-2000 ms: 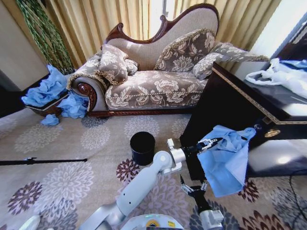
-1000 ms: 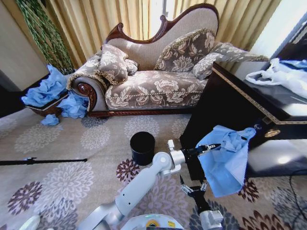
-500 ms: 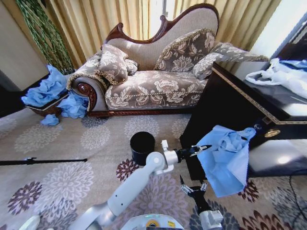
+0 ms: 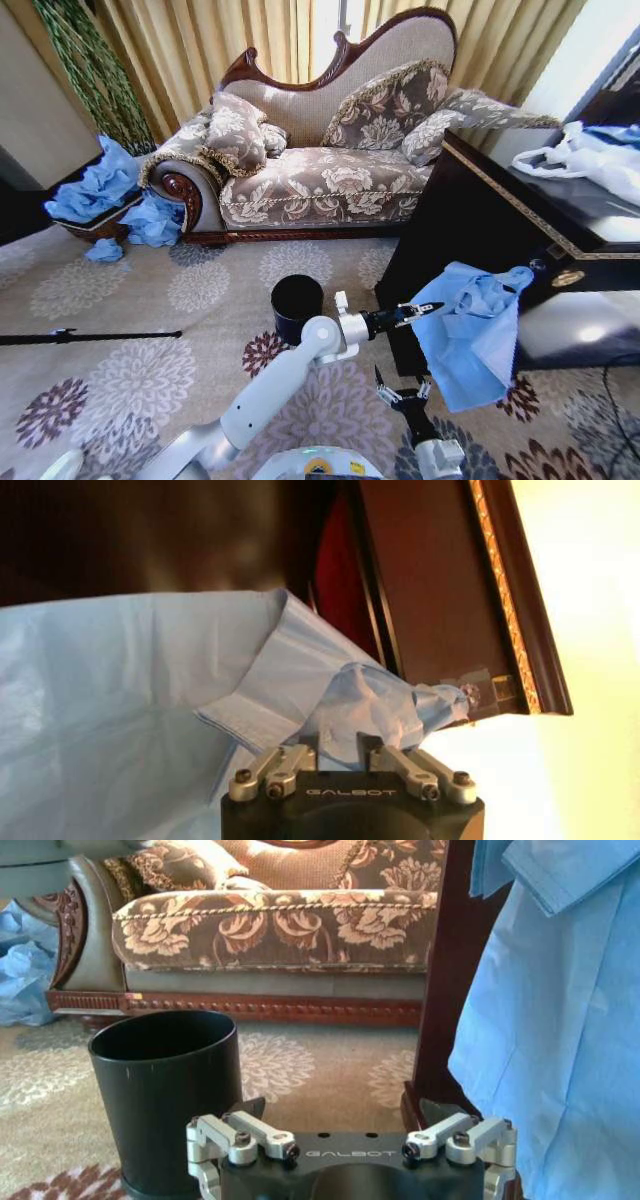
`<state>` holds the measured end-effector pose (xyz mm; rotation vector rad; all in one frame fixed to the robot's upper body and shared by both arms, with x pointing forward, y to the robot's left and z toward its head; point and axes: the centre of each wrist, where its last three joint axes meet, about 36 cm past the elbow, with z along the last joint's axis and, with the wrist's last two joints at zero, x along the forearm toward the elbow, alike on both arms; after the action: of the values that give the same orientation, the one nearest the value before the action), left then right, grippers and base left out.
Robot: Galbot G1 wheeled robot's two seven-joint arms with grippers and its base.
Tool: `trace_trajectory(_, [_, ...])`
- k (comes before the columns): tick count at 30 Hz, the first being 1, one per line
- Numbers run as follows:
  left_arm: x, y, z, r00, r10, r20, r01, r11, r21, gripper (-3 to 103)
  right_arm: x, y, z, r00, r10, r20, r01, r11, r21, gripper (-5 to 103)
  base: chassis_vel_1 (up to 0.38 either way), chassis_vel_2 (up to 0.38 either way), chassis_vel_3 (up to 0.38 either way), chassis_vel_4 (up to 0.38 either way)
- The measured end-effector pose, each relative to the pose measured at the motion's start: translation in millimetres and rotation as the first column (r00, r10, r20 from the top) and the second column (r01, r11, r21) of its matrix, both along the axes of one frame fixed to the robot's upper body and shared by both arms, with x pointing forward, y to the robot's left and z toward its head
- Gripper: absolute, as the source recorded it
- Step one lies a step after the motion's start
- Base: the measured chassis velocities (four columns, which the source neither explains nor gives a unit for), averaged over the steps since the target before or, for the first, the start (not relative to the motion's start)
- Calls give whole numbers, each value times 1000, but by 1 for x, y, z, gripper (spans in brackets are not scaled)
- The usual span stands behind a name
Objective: Place a garbage bag over the trash bin.
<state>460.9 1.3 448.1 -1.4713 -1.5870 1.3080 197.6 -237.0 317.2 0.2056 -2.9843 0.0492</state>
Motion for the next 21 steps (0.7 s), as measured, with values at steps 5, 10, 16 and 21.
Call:
trace_trajectory(5, [2, -15, 1, 1000, -6, -7, 6, 1000, -25, 41, -2, 0, -1, 1000, 0, -2, 0, 1000, -6, 100, 0, 0, 0, 0])
trace_trajectory(10, [6, -26, 4, 1000, -15, -9, 15, 998, -53, 62, -2, -1, -2, 1000, 0, -4, 0, 1000, -10, 100, 0, 0, 0, 0])
trace_trajectory(16, [8, -34, 5, 1000, -15, -15, 14, 997, -72, 84, -3, 0, -3, 1000, 1, -5, -1, 1000, -10, 100, 0, 0, 0, 0])
trace_trajectory(21, [7, -37, 3, 1000, -13, -23, 12, 997, -75, 96, -2, -1, -2, 1000, 1, -6, -2, 1000, -12, 100, 0, 0, 0, 0])
